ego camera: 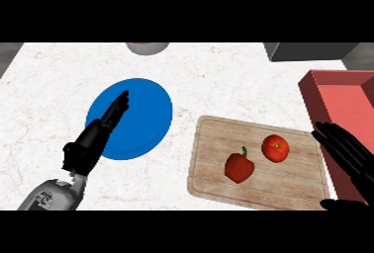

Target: Pick the tomato from the cutting board and place it in the cardboard box

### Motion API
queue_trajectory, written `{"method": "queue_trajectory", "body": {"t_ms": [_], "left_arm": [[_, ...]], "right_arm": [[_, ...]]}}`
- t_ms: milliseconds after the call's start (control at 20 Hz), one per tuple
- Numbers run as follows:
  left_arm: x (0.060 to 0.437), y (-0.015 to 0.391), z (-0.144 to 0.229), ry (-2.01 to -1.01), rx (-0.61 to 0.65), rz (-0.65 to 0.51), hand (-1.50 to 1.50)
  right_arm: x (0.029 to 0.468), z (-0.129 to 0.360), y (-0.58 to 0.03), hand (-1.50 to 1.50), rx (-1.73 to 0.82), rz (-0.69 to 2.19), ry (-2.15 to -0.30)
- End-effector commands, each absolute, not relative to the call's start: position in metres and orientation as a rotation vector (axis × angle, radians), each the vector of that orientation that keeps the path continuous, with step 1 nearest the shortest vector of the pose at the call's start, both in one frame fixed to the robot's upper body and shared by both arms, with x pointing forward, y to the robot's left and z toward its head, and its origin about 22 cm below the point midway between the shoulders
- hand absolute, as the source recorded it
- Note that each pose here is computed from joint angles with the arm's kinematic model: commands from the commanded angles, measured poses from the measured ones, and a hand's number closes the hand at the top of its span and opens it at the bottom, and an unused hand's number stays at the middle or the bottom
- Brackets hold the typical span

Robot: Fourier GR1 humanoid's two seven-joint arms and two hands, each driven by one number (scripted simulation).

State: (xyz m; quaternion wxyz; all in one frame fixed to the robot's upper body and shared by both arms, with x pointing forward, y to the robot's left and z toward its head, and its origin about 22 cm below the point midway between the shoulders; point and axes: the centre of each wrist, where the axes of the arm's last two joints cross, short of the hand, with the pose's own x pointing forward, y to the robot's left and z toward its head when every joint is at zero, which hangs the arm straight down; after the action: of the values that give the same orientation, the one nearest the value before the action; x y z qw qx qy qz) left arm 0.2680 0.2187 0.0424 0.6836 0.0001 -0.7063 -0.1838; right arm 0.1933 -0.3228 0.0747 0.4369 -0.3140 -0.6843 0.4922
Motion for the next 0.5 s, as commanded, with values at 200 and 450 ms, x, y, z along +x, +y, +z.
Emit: {"method": "queue_trajectory", "body": {"t_ms": [200,450], "left_arm": [[0.281,0.218,0.047,-1.591,-0.016,-0.436,0.00],[0.277,0.205,0.050,-1.600,-0.026,-0.444,0.00]], "right_arm": [[0.161,0.142,-0.302,-1.50,-0.688,1.390,-1.432],[0.155,0.157,-0.278,-1.50,-0.651,1.385,-1.338]]}}
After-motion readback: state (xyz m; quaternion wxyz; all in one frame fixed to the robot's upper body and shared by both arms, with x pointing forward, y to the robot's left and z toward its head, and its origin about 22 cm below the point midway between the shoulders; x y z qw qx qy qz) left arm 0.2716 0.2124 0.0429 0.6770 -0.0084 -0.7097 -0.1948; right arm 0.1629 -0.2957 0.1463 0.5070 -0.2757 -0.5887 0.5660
